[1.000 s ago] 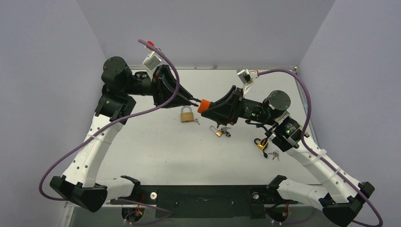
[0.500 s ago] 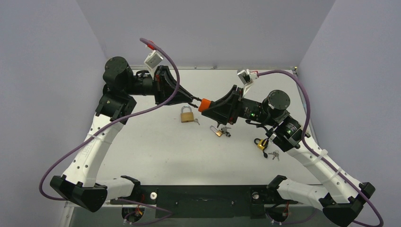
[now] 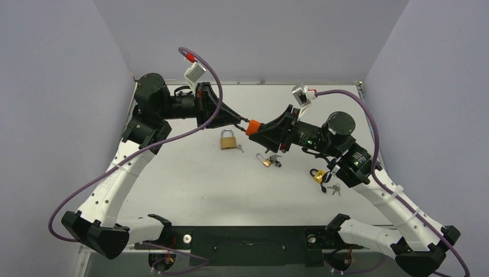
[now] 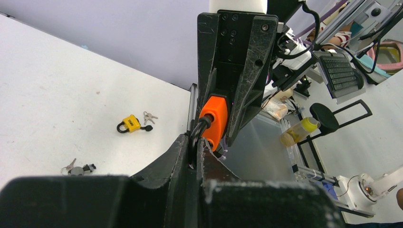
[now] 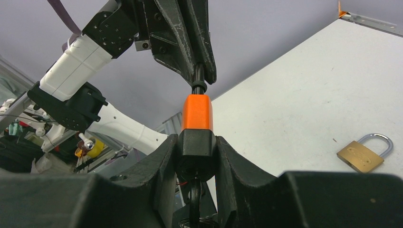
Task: Lock with the key
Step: Lock the lock.
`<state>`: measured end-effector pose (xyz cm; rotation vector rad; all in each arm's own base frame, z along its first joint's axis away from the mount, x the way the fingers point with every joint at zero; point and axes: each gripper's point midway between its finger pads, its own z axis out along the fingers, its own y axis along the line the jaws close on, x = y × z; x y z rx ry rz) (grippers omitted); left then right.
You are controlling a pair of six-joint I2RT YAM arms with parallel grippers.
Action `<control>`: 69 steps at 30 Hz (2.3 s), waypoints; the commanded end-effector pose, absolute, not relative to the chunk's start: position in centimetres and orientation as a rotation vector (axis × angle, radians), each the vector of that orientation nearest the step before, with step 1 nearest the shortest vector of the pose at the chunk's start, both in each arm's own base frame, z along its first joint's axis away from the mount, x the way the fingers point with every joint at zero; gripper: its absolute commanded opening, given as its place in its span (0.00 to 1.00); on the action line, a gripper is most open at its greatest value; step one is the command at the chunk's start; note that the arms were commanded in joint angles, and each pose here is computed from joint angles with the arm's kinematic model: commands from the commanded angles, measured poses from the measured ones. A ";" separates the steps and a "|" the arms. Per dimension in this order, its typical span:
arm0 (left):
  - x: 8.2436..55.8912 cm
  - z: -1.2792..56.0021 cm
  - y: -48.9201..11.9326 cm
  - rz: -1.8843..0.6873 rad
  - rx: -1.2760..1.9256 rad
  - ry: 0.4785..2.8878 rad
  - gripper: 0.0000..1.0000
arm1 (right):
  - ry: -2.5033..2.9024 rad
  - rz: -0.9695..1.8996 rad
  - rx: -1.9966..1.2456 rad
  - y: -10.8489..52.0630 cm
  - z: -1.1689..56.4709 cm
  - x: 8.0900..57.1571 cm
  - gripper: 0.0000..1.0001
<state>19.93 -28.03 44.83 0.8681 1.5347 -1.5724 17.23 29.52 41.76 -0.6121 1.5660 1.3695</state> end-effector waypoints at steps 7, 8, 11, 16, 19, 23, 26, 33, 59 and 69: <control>19.1 44.8 -29.9 -1.620 0.838 1.538 0.00 | 1.369 1.443 -0.642 30.8 45.6 16.7 0.00; 19.0 44.7 -30.1 -1.623 0.838 1.543 0.00 | 1.374 1.452 -0.636 30.9 45.6 16.8 0.00; 19.0 44.3 -30.1 -1.606 0.839 1.551 0.00 | 1.346 1.481 -0.630 31.1 46.2 16.6 0.00; 19.1 43.6 -29.9 -1.575 0.829 1.575 0.00 | 1.317 1.544 -0.611 31.1 47.1 16.4 0.00; 19.1 43.4 -29.9 -1.567 0.830 1.579 0.00 | 1.302 1.547 -0.602 31.2 47.5 16.6 0.00; 18.5 43.6 -30.1 -1.582 0.838 1.571 0.00 | 1.317 1.528 -0.585 31.3 47.3 17.2 0.00; 18.1 43.5 -30.4 -1.591 0.850 1.569 0.00 | 1.320 1.522 -0.578 31.5 47.4 17.6 0.00; 17.2 42.9 -31.0 -1.615 0.869 1.588 0.00 | 1.330 1.508 -0.585 32.2 47.4 18.3 0.00; 14.3 35.5 -30.3 -1.534 0.931 1.830 0.00 | 1.220 1.404 -0.473 28.8 51.4 21.7 0.00; 13.0 33.0 -31.4 -1.553 0.965 1.894 0.00 | 1.197 1.417 -0.489 29.2 52.5 21.8 0.00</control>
